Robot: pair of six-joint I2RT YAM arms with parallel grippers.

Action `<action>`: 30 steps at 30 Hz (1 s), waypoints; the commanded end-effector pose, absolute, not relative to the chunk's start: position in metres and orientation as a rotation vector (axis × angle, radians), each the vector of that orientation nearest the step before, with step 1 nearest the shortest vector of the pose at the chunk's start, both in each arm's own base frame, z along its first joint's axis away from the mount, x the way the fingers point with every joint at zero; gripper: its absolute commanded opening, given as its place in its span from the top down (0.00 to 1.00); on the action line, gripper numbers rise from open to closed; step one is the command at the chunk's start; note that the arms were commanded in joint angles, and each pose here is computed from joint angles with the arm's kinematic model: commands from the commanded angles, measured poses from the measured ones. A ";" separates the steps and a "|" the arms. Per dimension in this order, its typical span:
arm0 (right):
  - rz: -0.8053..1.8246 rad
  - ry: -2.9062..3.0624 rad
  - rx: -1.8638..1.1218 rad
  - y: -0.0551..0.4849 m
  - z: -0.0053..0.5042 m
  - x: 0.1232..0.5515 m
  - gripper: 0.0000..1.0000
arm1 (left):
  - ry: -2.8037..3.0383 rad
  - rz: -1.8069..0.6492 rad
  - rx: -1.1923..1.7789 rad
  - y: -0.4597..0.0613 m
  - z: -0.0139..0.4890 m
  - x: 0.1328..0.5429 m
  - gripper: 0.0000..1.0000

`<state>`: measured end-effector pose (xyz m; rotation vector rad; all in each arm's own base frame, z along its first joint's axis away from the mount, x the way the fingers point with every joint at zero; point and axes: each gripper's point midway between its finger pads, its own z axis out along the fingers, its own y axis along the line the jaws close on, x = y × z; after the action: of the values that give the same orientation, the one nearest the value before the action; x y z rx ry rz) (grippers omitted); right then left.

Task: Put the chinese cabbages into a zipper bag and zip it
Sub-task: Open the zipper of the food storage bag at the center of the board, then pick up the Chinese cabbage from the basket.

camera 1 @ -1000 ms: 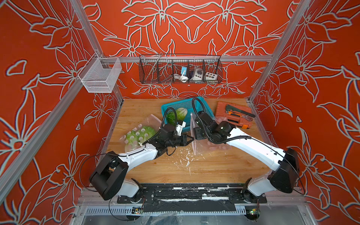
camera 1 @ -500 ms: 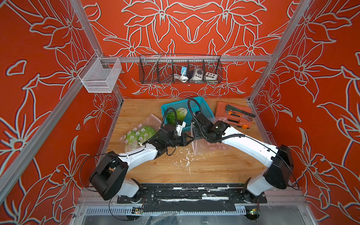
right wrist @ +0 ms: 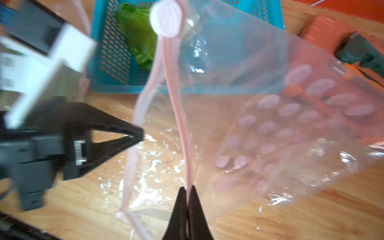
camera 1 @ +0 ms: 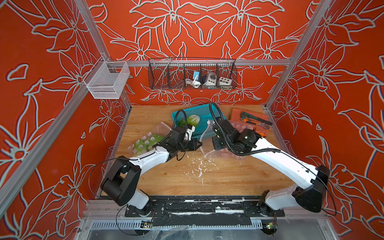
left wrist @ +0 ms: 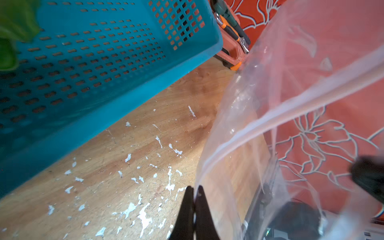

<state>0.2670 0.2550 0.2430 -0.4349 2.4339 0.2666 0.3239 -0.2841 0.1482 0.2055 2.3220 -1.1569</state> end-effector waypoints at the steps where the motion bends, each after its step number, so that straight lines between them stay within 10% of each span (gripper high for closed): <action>1: 0.502 2.440 -0.419 0.281 0.262 0.253 1.00 | 2.321 -1.195 0.344 -0.311 0.154 0.313 0.97; 13: 0.480 2.503 -0.169 0.244 0.226 0.303 1.00 | 2.347 -0.953 0.333 -0.215 0.191 0.334 0.46; 30: 0.549 2.513 -0.141 0.234 0.213 0.312 1.00 | 2.312 -0.089 0.425 -0.166 0.137 0.484 0.19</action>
<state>0.3128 0.2352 0.2086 -0.1264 2.5257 0.5205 0.4642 -0.1831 0.1481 0.3610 2.3160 -0.3175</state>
